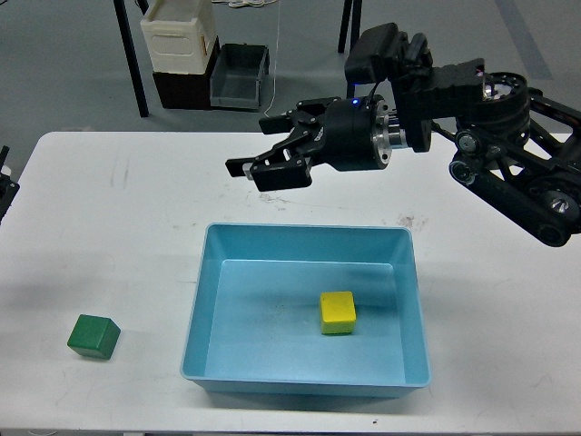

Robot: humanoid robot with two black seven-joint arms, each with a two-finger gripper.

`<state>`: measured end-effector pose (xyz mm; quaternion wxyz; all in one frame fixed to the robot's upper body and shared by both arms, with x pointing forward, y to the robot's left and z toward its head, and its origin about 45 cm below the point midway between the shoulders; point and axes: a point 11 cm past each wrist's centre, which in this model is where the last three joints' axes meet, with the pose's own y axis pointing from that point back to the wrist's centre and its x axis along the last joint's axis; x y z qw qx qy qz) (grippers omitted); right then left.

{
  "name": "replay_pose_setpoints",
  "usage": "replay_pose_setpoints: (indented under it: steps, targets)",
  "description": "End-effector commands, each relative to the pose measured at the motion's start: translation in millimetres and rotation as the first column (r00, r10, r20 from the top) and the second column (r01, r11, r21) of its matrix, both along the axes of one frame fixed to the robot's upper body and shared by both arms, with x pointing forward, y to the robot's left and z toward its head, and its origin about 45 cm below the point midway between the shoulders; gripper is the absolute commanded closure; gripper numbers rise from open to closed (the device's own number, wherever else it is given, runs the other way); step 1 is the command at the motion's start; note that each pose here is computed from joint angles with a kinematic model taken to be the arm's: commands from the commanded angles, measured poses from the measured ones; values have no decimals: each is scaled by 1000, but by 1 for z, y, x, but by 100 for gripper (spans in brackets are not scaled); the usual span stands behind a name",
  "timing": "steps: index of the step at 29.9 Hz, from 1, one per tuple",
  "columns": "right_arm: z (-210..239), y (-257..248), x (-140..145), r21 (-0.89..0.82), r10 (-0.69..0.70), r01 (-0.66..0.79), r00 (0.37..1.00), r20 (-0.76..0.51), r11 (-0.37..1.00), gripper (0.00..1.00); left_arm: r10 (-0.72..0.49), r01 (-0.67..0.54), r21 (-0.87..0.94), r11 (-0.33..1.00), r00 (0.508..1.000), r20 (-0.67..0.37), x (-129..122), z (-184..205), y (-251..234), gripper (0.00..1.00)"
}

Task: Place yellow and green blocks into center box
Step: 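Raise and withdraw the right gripper away from the box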

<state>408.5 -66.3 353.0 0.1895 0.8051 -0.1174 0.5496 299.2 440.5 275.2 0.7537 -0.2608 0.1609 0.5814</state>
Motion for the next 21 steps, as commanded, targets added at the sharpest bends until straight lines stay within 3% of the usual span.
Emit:
replay_pose_setpoints:
  steps: [1, 6, 13, 21]
  targets:
    - [1, -32, 15, 185, -167, 182, 982, -93, 966, 2, -26, 15, 177, 984, 998, 64, 10, 22, -1, 1]
    - [4, -66, 8, 496, -210, 290, 954, -212, 818, 2, -28, -36, 354, 934, 985, 172, 27, 51, -1, 2]
    - [-22, -126, -26, 678, -268, 439, 898, -348, 590, 2, 25, -248, 603, 758, 935, 354, 33, 87, 7, 2]
    - [-69, -182, -68, 720, -289, 612, 790, -540, 328, 2, -88, -218, 761, 611, 937, 339, 32, 110, 8, 1]
